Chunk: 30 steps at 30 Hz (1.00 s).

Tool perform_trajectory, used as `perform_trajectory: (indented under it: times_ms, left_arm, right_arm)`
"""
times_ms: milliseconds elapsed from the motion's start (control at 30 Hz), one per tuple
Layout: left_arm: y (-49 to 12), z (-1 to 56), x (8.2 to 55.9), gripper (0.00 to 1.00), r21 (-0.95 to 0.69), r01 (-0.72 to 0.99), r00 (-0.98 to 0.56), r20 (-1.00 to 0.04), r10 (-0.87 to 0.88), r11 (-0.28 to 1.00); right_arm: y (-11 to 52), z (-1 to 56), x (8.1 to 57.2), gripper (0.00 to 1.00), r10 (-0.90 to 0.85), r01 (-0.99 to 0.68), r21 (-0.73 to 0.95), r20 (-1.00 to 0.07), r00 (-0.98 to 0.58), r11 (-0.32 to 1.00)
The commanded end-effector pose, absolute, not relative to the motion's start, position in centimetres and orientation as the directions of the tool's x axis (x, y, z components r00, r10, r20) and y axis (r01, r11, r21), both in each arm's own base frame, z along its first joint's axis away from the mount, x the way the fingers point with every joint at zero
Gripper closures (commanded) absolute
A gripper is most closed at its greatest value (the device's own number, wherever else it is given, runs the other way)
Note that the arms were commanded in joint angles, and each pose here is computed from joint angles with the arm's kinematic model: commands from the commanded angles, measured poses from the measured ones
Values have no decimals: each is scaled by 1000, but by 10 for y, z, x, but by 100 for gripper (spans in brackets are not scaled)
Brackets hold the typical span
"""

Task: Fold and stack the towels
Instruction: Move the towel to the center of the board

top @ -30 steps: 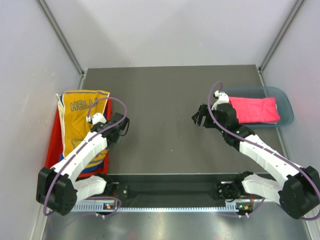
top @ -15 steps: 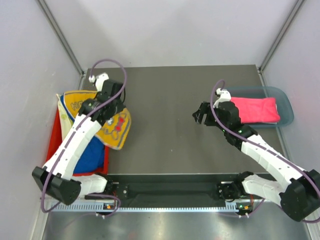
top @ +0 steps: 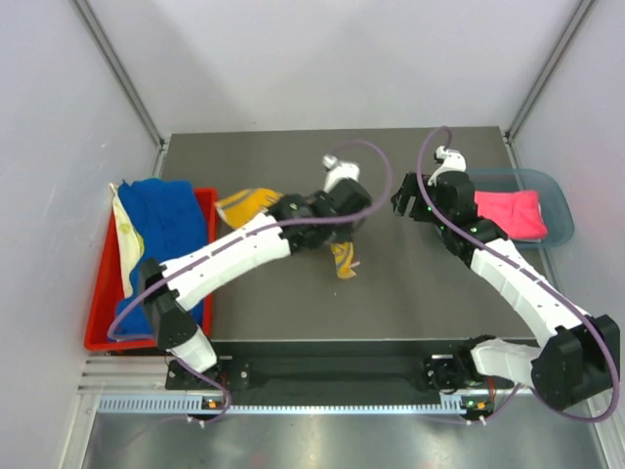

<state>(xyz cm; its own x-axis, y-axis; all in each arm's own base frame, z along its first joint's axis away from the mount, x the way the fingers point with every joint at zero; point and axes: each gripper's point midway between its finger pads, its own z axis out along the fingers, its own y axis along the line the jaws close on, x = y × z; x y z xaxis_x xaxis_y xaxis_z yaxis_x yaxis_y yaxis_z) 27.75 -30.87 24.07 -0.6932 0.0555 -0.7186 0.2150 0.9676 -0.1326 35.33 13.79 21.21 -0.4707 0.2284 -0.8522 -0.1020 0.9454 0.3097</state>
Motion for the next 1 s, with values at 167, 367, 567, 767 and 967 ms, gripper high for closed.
perform_trajectory:
  times_ms: [167, 367, 567, 767, 967]
  left_arm:
    - [-410, 196, 157, 100, -256, 502, -726, -644, 242, 826]
    - [-435, 162, 79, 100, -262, 637, -698, -594, 399, 725]
    - [-414, 173, 76, 80, -319, 622, -694, -647, 315, 715]
    - [-348, 181, 153, 55, -260, 321, -726, -685, 60, 911]
    - [-255, 177, 262, 52, -338, -57, -667, -687, -288, 939]
  right_arm:
    - [123, 206, 362, 21, 251, -83, 327, -845, -473, 941]
    - [136, 168, 367, 23, 211, -99, 318, -800, -562, 943]
    - [175, 145, 373, 24, 105, -179, 274, -771, -628, 945]
    - [203, 111, 386, 30, 58, -201, 266, -724, -687, 943]
    - [236, 100, 383, 32, 15, -266, 284, -709, -705, 921]
